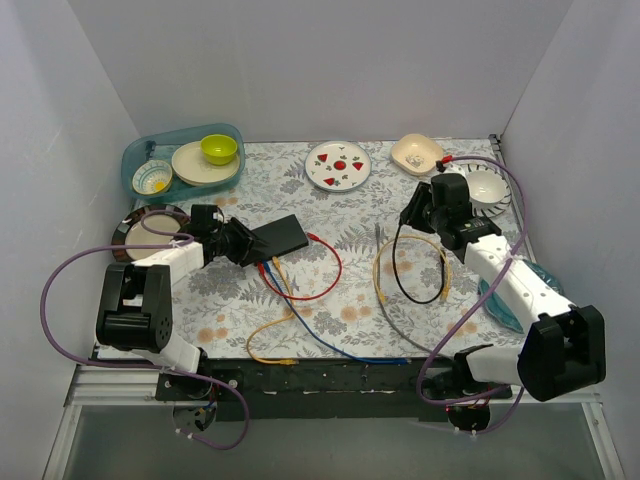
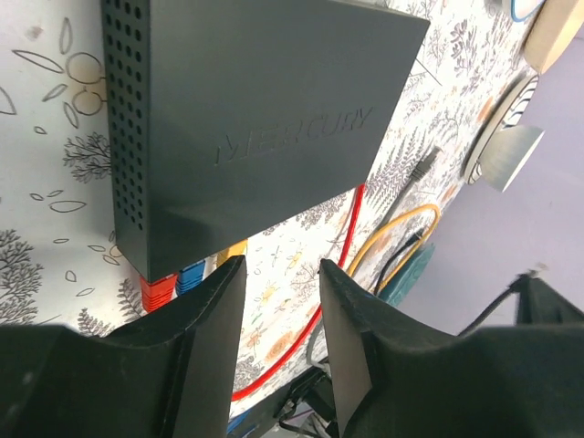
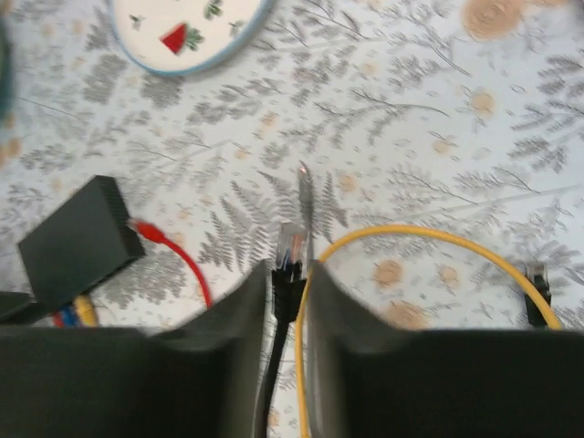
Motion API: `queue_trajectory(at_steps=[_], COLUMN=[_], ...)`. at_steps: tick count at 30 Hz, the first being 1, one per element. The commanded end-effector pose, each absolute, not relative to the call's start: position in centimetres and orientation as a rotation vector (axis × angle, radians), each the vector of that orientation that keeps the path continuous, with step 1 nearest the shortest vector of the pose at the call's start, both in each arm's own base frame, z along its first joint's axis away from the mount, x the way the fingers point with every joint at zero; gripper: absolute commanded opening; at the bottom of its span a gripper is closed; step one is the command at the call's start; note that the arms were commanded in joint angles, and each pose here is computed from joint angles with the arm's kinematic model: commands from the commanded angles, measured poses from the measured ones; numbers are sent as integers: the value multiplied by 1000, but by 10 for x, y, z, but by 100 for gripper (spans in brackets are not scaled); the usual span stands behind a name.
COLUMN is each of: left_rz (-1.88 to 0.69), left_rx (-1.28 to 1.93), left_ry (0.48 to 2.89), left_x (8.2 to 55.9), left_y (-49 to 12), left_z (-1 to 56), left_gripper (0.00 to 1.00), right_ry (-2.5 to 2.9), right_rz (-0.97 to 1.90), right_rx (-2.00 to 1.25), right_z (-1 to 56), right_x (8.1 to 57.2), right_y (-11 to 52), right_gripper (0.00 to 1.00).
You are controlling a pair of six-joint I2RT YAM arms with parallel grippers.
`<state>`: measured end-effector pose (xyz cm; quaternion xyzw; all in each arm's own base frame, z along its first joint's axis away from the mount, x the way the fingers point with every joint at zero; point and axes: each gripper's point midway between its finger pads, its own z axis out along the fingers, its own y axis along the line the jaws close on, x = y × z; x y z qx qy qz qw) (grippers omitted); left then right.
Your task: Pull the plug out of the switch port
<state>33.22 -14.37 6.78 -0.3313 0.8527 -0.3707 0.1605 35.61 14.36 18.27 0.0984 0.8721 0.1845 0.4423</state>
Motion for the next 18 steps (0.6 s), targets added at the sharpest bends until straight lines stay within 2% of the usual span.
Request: queue_trajectory(at_steps=[1,2,4,8,13,18], left_rz=[-1034,-1030,-1035,-1011,-952,-922], left_rx=[-948,-947,-930,-924,-961,-999], left_ry=[2373,2369,2328,2306,2333,2387], left_x=[342,343,356,370,377,373], left_y=[-135,-134,-131,-127,-119,-117], left_z=[86,89,106,117,106,80], left_gripper=[38,38,39,39,39,38], right_ry=[2267,2243,2145,2107,2192,2330], right_rz=[385,446,607,760,1108,1268], right_rx=[221,205,108,-69,-264,-347], right_z=[165,170,199,225,193,143], right_x=[345,348,350,350,327,307], right_y=[131,141,180,246,334,388], right_gripper=[49,52,64,68,61,52])
